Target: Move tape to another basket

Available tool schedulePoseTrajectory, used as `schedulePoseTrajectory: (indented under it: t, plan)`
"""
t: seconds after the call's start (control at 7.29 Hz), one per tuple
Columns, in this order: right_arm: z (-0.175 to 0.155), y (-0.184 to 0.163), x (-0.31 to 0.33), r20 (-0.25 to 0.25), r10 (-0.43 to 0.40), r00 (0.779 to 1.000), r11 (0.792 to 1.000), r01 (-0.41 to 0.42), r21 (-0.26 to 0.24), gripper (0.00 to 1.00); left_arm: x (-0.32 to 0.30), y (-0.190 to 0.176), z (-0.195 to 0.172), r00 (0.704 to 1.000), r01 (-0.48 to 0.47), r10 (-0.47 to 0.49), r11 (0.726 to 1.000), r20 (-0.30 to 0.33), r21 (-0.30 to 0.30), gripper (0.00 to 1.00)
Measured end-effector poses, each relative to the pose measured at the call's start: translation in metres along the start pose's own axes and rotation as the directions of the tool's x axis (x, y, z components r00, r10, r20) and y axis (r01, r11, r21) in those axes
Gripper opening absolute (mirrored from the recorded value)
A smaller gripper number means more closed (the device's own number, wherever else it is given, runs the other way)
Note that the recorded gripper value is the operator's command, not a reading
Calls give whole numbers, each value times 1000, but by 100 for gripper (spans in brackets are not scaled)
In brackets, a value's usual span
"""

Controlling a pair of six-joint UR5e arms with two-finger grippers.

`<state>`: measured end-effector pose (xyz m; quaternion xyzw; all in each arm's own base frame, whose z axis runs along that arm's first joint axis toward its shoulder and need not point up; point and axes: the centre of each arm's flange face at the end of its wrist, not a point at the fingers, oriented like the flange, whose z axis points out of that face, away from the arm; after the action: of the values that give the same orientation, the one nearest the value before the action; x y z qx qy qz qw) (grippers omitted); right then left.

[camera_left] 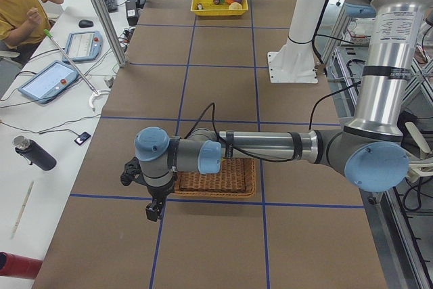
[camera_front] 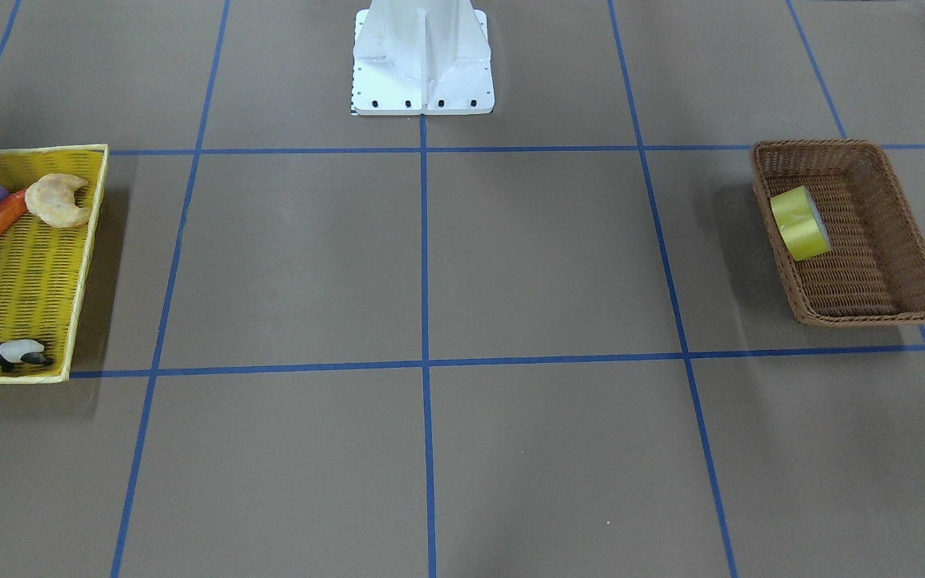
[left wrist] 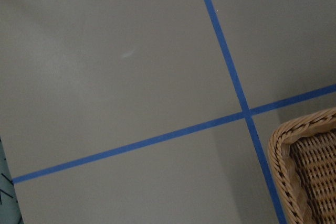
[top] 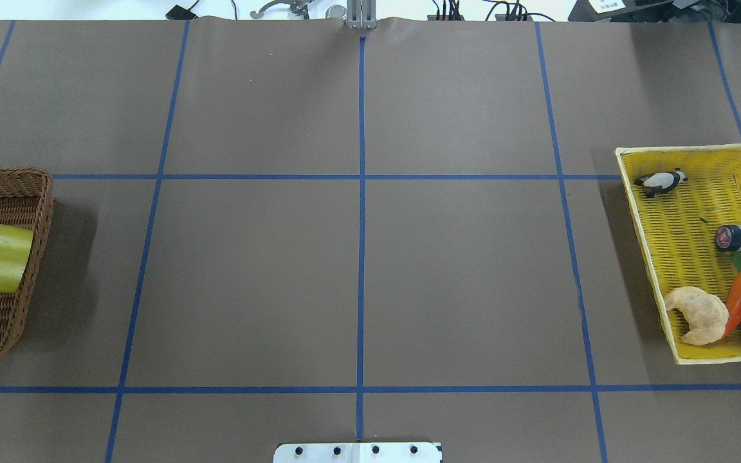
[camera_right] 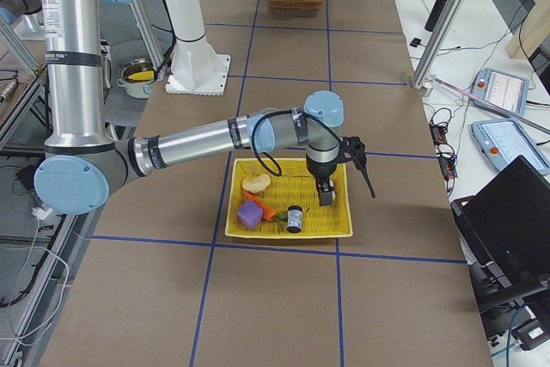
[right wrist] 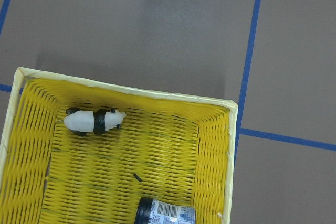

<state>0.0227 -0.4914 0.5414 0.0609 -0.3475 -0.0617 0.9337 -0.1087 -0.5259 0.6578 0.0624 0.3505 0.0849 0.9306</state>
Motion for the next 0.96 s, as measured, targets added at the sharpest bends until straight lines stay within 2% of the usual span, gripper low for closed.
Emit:
schedulePoseTrajectory:
  t: [0.14, 0.27, 0.41, 0.96]
  plan:
    - [-2, 14, 20, 1, -14, 1000, 1000, 14, -25, 100, -6, 18, -1, 994, 56, -54, 998, -99, 17, 98]
    - [-1, 28, 35, 1, -13, 1000, 999, 13, -38, 100, -9, 39, 4, 984, 87, -82, 996, -158, 22, 98]
    - [0, 35, 43, -1, -4, 1000, 999, 4, -45, 100, -9, 55, 9, 980, 97, -92, 995, -176, 20, 98]
    - [4, 36, 52, -20, 8, 1000, 998, -9, -54, 100, -7, 66, 6, 990, 71, -67, 997, -125, 29, 98]
